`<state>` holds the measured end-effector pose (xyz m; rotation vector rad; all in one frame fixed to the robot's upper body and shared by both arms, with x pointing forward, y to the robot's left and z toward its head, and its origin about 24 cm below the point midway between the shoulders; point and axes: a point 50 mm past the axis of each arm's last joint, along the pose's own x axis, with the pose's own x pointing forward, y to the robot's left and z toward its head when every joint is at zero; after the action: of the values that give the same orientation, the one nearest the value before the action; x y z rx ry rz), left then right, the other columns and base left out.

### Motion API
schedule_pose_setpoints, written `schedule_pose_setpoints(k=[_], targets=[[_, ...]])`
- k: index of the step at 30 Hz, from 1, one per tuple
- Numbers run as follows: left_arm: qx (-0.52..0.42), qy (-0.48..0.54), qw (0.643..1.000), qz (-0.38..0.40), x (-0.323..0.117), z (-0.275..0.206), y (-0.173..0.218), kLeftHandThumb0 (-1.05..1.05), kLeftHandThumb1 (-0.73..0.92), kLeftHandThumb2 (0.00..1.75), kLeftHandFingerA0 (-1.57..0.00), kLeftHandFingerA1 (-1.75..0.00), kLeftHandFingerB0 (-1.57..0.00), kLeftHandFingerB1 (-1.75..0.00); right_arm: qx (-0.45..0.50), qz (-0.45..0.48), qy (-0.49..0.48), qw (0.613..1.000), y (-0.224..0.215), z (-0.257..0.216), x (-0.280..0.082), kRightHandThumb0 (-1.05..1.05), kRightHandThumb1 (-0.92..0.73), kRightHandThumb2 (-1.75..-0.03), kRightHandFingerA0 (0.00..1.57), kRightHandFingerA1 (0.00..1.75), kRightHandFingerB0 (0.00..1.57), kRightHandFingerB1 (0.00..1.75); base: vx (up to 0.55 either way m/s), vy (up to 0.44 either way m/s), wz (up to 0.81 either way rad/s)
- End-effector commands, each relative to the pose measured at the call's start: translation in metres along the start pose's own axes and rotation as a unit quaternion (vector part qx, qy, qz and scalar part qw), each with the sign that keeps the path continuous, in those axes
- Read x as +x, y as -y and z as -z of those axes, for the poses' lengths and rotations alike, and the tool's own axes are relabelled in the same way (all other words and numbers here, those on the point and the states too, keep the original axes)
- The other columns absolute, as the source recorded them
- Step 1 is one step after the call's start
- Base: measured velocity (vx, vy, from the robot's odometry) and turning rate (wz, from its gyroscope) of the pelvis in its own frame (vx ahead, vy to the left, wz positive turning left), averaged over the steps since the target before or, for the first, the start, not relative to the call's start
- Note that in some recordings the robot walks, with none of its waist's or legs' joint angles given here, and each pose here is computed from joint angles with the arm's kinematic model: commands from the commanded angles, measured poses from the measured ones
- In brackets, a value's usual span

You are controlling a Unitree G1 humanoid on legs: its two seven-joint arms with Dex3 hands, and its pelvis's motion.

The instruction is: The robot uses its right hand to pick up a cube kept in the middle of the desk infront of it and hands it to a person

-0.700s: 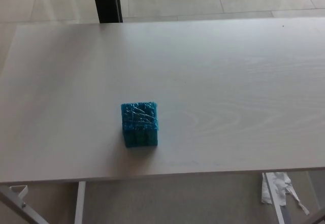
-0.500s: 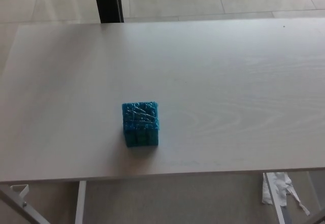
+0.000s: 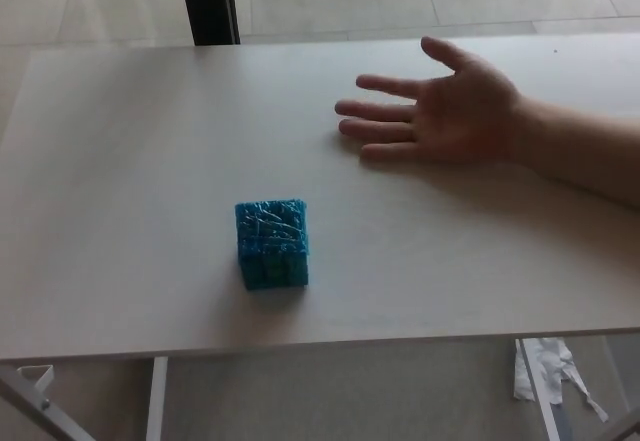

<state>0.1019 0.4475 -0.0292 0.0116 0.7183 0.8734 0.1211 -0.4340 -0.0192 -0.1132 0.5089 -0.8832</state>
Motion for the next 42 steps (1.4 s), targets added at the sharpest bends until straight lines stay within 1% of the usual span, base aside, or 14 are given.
schedule_pose_setpoints(k=[1,2,4,6,7,9,10,11,12,13,14,16,31,42], targets=[[0.003,0.01,1.0,0.003,0.0,-0.003,-0.003,-0.57,0.47,0.55,-0.79,-0.59,-0.65,-0.42,0.068,-0.03,0.103,0.992,-0.016,-0.053,0.008,-0.57,-0.41,-0.77,1.22,1.06,0.37,0.46,0.0,0.0,0.0],[0.001,0.011,1.0,0.004,-0.001,-0.003,-0.003,-0.58,0.47,0.55,-0.78,-0.59,-0.65,-0.42,0.073,-0.051,0.131,0.987,-0.025,-0.069,0.007,-0.51,-0.51,-0.57,1.1,0.61,0.41,0.34,0.0,0.0,0.0],[0.002,0.013,1.0,0.006,-0.001,-0.002,-0.003,-0.61,0.37,0.8,-0.68,-0.65,-0.58,-0.55,0.084,-0.069,0.162,0.981,-0.043,-0.092,0.002,-0.54,-0.43,-0.77,1.13,1.02,0.35,0.45,0.0,0.0,0.0],[0.0,0.011,1.0,0.003,-0.001,-0.002,-0.003,-0.59,0.46,0.55,-0.76,-0.55,-0.65,-0.42,0.087,-0.091,0.193,0.973,-0.058,-0.112,-0.005,-0.57,-0.42,-0.78,1.13,0.96,0.39,0.47,0.0,0.0,0.0],[-0.001,0.008,1.0,0.0,0.0,-0.002,-0.003,-0.58,0.47,0.55,-0.76,-0.55,-0.64,-0.42,0.085,-0.119,0.23,0.962,-0.075,-0.134,-0.014,-0.55,-0.52,-0.57,1.13,1.14,0.46,0.36,0.0,0.0,0.0],[0.003,0.008,1.0,0.001,-0.001,-0.003,-0.005,-0.58,0.48,0.55,-0.76,-0.56,-0.63,-0.41,0.075,-0.146,0.264,0.95,-0.094,-0.155,-0.027,-0.54,-0.52,-0.56,0.94,0.88,0.44,0.35,0.0,0.0,0.0],[-0.002,0.011,1.0,0.004,-0.001,-0.003,-0.005,-0.57,0.47,0.55,-0.76,-0.57,-0.63,-0.42,0.094,-0.174,0.275,0.941,-0.105,-0.168,-0.035,-0.65,-0.44,-0.75,0.72,0.56,0.38,0.44,0.0,0.0,0.0],[-0.003,0.011,1.0,0.005,-0.001,-0.003,-0.005,-0.57,0.47,0.55,-0.76,-0.57,-0.63,-0.42,0.096,-0.178,0.275,0.94,-0.106,-0.169,-0.036,-0.65,-0.44,-0.75,0.72,0.56,0.38,0.44,0.0,0.0,0.0],[0.004,0.016,1.0,0.005,-0.001,-0.003,-0.004,-0.58,0.47,0.55,-0.74,-0.56,-0.64,-0.42,0.105,-0.224,0.31,0.918,-0.125,-0.191,-0.053,-0.6,-0.41,-0.74,0.42,0.49,0.33,0.43,0.0,0.0,0.0],[0.011,0.016,1.0,0.004,-0.001,-0.004,-0.004,-0.62,0.37,0.8,-0.68,-0.64,-0.58,-0.55,0.109,-0.246,0.33,0.905,-0.139,-0.205,-0.067,-0.56,-0.38,-0.77,0.39,0.52,0.28,0.43,0.0,0.0,0.0],[0.002,0.016,1.0,0.001,-0.001,-0.003,-0.004,-0.58,0.47,0.55,-0.75,-0.54,-0.67,-0.42,0.092,-0.299,0.372,0.874,-0.159,-0.222,-0.083,-0.46,-0.53,-0.56,0.3,0.44,0.29,0.31,0.0,0.0,0.0],[0.001,0.012,1.0,0.0,-0.001,-0.003,-0.004,-0.57,0.47,0.55,-0.78,-0.56,-0.63,-0.41,0.073,-0.317,0.382,0.865,-0.169,-0.229,-0.091,-0.52,-0.54,-0.57,0.26,0.45,0.3,0.3,0.0,0.0,0.0],[0.002,0.02,1.0,-0.001,0.0,-0.006,-0.003,-0.56,0.48,0.56,-0.79,-0.57,-0.68,-0.43,-0.179,-0.448,0.53,0.698,-0.29,-0.235,-0.206,-0.7,-0.57,-0.57,0.34,0.53,0.29,0.35,0.0,0.0,0.0],[-0.004,0.023,1.0,0.005,0.0,-0.007,-0.002,-0.57,0.47,0.56,-0.77,-0.56,-0.66,-0.43,-0.33,-0.443,0.555,0.622,-0.334,-0.213,-0.225,-0.76,-0.58,-0.59,0.3,0.5,0.3,0.35,0.0,0.0,0.0]])
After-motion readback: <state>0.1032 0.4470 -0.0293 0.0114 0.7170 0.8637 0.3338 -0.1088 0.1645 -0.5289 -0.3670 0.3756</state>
